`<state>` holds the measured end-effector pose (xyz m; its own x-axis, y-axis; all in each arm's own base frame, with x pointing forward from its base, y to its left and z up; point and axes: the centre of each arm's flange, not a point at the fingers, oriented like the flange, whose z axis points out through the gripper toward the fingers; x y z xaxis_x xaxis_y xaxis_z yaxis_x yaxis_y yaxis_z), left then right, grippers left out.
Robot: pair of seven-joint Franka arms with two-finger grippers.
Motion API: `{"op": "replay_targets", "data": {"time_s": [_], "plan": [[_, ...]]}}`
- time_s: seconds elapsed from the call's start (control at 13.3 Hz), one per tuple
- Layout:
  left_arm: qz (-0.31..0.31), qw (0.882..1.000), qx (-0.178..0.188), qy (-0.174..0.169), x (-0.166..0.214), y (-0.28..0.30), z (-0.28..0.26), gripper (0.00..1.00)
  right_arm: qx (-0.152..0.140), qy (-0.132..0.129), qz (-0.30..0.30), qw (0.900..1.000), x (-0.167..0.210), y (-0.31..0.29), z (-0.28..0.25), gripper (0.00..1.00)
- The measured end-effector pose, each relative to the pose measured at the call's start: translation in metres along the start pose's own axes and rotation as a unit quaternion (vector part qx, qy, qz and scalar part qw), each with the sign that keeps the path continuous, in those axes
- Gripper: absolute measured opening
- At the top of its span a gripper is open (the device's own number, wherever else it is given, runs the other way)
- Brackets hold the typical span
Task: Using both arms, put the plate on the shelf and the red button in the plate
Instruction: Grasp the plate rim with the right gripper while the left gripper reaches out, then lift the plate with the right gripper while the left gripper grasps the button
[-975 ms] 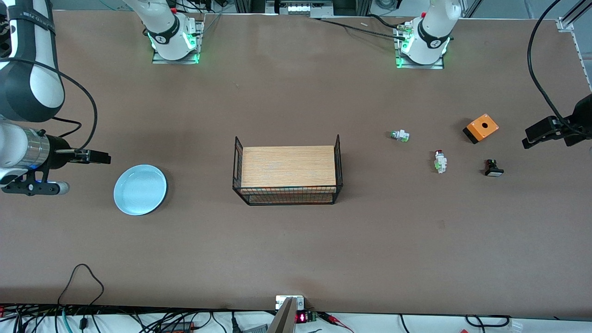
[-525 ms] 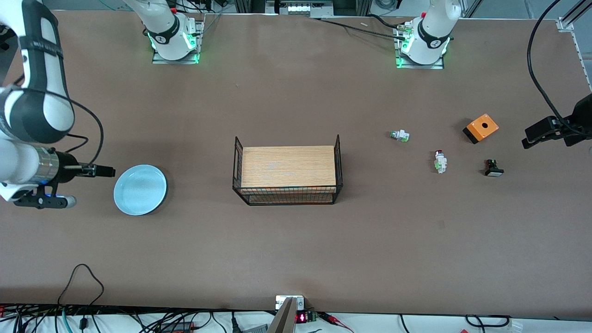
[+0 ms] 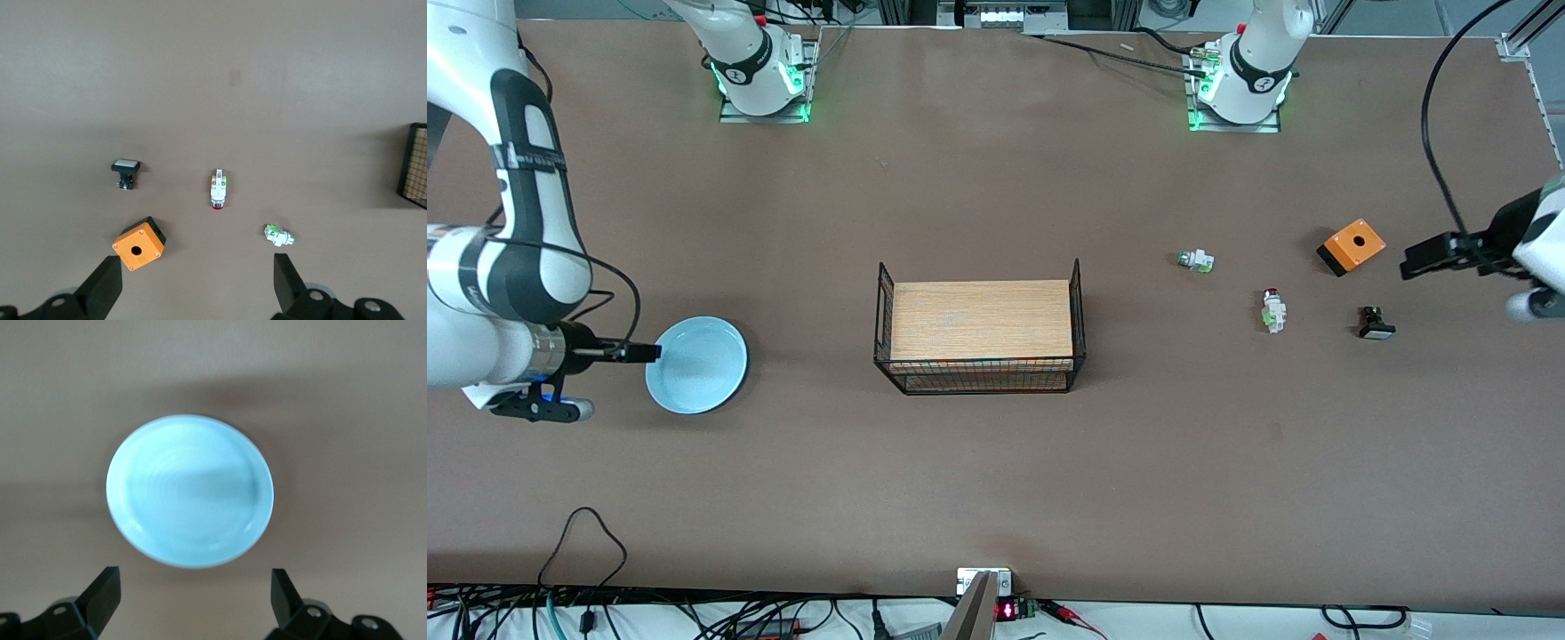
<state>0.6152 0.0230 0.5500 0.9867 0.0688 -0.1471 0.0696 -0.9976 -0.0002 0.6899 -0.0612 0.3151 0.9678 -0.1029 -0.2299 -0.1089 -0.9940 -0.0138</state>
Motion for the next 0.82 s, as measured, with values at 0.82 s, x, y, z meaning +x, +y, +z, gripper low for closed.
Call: {"op": "replay_targets", "data": {"time_s": [0.82], "plan": [[0.009, 0.996, -0.006, -0.085, 0.051, 0.015, 0.136, 1.00, 0.004, 0.016, -0.031, 0.999, 0.038, 0.019, 0.104, 0.97]]}}
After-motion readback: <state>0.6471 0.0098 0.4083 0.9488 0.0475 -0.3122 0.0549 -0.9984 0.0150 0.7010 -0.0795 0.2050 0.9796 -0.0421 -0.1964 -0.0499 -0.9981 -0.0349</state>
